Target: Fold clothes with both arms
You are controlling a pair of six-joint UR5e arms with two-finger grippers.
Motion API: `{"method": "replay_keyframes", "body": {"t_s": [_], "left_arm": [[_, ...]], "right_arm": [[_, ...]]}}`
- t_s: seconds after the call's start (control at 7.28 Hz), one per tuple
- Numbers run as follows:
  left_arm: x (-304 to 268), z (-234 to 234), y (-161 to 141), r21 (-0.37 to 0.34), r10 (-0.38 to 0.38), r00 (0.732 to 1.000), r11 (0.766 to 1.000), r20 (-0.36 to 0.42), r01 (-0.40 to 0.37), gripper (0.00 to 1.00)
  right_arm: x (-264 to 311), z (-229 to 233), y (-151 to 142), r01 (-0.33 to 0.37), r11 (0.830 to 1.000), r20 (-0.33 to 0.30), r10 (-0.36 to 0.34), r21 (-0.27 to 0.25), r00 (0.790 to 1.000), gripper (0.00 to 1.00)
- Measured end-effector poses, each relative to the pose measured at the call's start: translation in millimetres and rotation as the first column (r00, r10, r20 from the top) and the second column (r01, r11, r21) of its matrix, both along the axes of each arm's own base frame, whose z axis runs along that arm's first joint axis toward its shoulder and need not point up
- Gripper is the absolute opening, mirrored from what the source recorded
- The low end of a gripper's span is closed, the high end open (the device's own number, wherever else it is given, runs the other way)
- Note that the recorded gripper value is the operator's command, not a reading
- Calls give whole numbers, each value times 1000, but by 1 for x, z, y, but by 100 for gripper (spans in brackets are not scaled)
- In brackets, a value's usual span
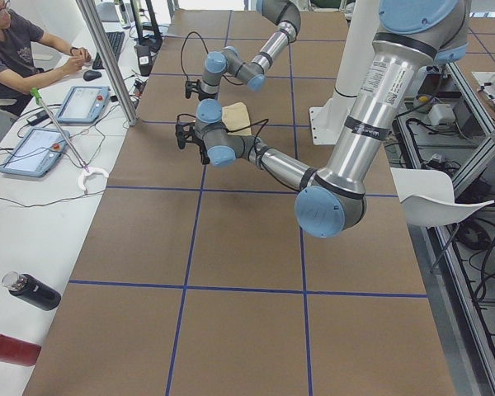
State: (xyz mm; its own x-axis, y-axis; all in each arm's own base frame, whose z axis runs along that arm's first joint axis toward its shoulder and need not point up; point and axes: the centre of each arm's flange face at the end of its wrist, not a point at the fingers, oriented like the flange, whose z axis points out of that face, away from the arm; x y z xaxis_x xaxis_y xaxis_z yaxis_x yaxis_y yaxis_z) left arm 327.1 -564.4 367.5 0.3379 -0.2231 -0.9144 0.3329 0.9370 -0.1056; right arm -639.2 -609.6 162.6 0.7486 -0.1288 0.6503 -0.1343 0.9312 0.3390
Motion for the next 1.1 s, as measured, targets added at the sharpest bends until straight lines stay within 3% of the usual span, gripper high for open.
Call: {"method": "replay_keyframes", "body": {"t_s": [0.41, 0.55, 0.82, 0.96, 1.1], "left_arm": [[-15, 2, -7, 39, -9, 1000, 999, 15, 8, 99], [-33, 7, -11, 69, -19, 999, 997, 30, 17, 99], [-70, 26, -19, 110, -72, 994, 992, 78, 63, 99], [-82, 36, -23, 127, -141, 983, 984, 119, 126, 99], [-90, 41, -27, 156, -199, 968, 972, 152, 175, 99]], "right_arm": [[30, -2, -30, -31, 999, 13, 31, 13, 999, 99], [53, 2, -38, -23, 1000, 24, 24, -12, 999, 99], [119, 23, -53, -11, 992, 20, 13, -128, 1000, 99], [153, 34, -57, -22, 983, 8, 24, -183, 1000, 100], [191, 53, -54, -43, 978, 5, 45, -204, 999, 100]]}}
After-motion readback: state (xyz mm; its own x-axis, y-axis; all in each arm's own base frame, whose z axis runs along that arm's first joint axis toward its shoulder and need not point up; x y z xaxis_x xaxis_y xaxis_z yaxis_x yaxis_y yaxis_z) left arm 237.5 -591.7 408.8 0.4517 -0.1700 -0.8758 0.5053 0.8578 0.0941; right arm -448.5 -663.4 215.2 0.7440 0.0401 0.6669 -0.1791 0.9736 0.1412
